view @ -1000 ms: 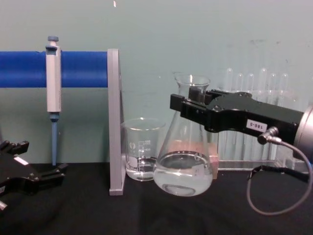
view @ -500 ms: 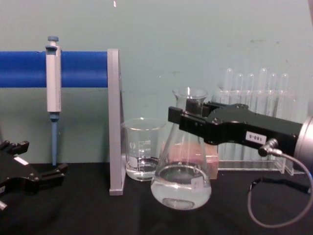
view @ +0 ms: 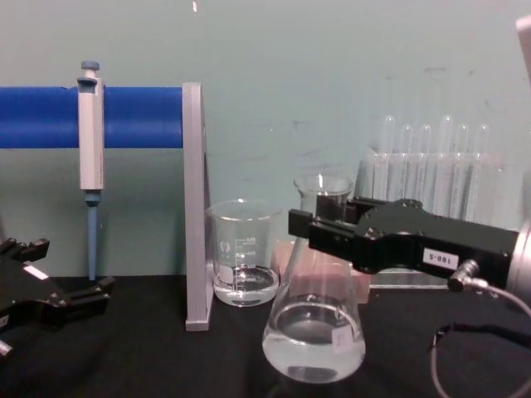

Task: Grasp the erlenmeyer flask with one hand, shake it three times, then place it back.

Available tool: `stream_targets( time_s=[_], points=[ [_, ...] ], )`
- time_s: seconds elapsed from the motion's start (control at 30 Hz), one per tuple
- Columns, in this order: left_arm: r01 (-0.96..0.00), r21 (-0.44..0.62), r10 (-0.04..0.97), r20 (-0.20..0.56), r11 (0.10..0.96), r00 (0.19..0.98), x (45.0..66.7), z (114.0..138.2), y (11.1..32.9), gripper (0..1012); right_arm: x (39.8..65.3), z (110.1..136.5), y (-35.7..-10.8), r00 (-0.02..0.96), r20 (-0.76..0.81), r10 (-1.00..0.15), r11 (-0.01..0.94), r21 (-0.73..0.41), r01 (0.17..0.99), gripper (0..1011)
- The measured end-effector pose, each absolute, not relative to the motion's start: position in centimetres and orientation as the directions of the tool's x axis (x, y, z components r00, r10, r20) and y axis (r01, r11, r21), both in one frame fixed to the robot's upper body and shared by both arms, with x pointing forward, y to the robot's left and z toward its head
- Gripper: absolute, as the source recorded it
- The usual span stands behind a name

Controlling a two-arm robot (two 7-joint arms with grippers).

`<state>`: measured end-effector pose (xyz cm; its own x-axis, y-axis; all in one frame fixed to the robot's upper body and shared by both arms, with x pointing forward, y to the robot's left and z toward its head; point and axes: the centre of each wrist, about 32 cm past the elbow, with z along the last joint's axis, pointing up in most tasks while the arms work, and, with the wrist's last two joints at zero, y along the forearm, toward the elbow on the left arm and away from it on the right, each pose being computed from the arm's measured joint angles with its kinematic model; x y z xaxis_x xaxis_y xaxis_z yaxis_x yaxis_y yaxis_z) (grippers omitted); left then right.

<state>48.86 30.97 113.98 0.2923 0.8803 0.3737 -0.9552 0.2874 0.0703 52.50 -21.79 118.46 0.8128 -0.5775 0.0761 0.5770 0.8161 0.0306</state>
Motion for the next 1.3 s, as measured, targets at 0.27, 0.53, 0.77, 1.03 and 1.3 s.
stream_targets(
  time_s=[0.27, 0.53, 0.77, 1.03, 1.3],
  points=[
    [-0.955, 0.070, 0.880, 0.374, 0.287, 0.292, 48.9, 114.0, 31.0, 1001, 52.5, 117.8, -22.2, 0.819, 0.066, -0.570, 0.821, 0.010, 0.571, 449],
    [-0.955, 0.070, 0.880, 0.374, 0.287, 0.292, 48.9, 114.0, 31.0, 1001, 52.5, 117.1, -22.6, 0.822, 0.064, -0.566, 0.824, -0.007, 0.567, 449],
    [-0.955, 0.070, 0.880, 0.374, 0.287, 0.292, 48.9, 114.0, 31.0, 1001, 52.5, 116.7, -22.7, 0.826, 0.057, -0.561, 0.826, -0.019, 0.563, 449],
    [-0.955, 0.070, 0.880, 0.374, 0.287, 0.292, 48.9, 114.0, 31.0, 1001, 52.6, 116.4, -22.8, 0.829, 0.052, -0.556, 0.829, -0.030, 0.558, 449],
    [-0.955, 0.070, 0.880, 0.374, 0.287, 0.292, 48.9, 114.0, 31.0, 1001, 52.6, 115.9, -22.8, 0.832, 0.047, -0.552, 0.831, -0.048, 0.554, 449]
  ],
)
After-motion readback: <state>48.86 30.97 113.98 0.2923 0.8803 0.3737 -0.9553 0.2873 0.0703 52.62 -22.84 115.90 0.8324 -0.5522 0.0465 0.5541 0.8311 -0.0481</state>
